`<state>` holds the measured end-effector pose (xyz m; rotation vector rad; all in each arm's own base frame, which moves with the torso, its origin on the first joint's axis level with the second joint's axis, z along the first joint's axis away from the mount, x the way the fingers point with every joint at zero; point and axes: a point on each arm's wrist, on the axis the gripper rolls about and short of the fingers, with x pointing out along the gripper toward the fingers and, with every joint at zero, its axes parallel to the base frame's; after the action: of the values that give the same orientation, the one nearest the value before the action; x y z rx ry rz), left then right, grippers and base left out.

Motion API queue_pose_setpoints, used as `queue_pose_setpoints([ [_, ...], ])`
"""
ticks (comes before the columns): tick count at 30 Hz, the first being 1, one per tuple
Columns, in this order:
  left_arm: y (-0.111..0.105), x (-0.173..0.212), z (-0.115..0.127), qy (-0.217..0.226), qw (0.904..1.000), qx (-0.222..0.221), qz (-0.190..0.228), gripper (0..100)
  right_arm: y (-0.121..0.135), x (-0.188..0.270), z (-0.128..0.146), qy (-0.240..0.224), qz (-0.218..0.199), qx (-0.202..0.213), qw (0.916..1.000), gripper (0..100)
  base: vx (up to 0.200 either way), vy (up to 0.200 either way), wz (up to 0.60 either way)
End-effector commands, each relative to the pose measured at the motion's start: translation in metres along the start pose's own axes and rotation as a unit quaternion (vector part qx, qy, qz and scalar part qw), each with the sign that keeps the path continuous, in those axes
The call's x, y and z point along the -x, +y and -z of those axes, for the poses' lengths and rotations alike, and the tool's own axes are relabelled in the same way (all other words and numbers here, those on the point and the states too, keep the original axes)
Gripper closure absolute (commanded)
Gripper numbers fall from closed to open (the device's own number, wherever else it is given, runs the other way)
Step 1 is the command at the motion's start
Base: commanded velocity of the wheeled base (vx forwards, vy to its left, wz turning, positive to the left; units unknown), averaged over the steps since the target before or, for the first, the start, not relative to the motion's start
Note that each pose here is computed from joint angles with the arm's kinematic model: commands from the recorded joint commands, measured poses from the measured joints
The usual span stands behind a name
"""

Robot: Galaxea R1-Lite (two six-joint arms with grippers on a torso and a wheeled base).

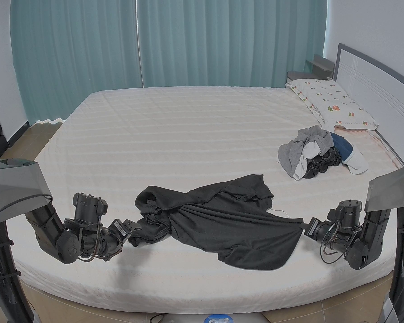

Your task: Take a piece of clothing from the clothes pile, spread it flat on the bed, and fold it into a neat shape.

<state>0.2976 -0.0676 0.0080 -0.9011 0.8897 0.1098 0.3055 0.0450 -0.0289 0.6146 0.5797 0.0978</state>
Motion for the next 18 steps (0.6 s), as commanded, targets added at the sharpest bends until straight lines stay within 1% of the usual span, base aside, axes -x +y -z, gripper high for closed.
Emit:
queue_pose_setpoints([
  [1,0.002,-0.014,0.005,-0.002,0.9996,-0.02,-0.018,0,-0.009,-0.011,-0.019,-0.038,0.001,-0.008,0.9993,100,0.0,0.0,0.0],
  [5,-0.002,-0.021,0.007,-0.012,0.9993,-0.033,-0.011,0,-0.012,-0.021,-0.025,-0.061,0.009,-0.015,0.998,100,0.0,0.0,0.0],
  [8,-0.004,-0.028,0.006,-0.016,0.999,-0.04,-0.006,0,-0.008,-0.027,-0.034,-0.089,0.007,-0.034,0.9954,100,0.0,0.0,0.0],
  [11,-0.005,-0.034,0.003,-0.028,0.9987,-0.041,-0.011,0,-0.006,-0.03,-0.042,-0.113,0.01,-0.046,0.9925,100,0.0,0.0,0.0],
  [18,-0.005,-0.047,0.003,-0.048,0.997,-0.054,-0.026,0,-0.009,-0.04,-0.048,-0.136,0.007,-0.048,0.9896,100,0.0,0.0,0.0],
])
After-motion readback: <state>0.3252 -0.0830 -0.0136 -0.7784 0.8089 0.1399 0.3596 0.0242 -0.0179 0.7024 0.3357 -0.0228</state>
